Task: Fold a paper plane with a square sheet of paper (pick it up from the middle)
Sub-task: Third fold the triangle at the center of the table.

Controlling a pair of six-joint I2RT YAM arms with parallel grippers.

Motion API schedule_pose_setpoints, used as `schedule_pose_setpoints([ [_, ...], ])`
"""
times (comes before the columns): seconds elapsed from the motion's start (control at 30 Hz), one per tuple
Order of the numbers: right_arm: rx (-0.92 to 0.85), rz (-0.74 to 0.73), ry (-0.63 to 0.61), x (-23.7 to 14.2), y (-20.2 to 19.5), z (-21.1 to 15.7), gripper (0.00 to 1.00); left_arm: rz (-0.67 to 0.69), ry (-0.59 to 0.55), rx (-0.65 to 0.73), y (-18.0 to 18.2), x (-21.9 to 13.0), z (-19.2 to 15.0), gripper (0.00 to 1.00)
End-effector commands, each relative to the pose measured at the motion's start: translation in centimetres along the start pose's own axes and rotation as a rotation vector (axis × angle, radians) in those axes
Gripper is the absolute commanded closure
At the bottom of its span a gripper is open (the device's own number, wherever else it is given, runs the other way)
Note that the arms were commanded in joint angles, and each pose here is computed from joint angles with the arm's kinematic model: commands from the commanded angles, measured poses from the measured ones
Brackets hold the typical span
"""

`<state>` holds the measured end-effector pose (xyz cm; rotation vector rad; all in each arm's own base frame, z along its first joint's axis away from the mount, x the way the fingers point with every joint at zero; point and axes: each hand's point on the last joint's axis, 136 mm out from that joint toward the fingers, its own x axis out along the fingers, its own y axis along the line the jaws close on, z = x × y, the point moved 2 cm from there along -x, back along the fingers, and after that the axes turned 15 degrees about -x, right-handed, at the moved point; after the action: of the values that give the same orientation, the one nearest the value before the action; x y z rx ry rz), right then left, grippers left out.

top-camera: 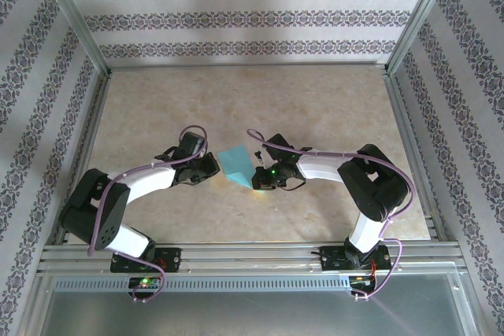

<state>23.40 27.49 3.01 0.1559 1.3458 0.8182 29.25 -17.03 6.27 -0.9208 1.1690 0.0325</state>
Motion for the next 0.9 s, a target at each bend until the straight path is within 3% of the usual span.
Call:
schedule_pose_setpoints([
  [0.0, 0.11, -0.107, 0.018, 1.2, -2.1, -1.1, 0.97, -0.081, -0.028, 0.02, -2.6, -1.5, 0.6, 0.9],
  [0.2, 0.172, -0.073, -0.093, 1.5, -0.6, 2.3, 0.96, -0.238, 0.074, -0.013, -5.8, 0.5, -1.4, 0.9],
  [0.33, 0.205, -0.064, -0.122, 1.6, -0.4, 3.1, 0.96, -0.252, 0.122, -0.029, -6.4, 2.4, -2.1, 0.9],
  [0.57, 0.195, -0.04, -0.124, 1.6, 0.1, 3.1, 0.95, -0.218, 0.143, -0.057, -5.6, 4.7, -2.3, 0.91],
  [0.87, 0.166, -0.032, -0.1, 1.5, 0.3, 2.6, 0.95, -0.05, 0.095, -0.088, -2.1, 5.6, -2.0, 0.92],
])
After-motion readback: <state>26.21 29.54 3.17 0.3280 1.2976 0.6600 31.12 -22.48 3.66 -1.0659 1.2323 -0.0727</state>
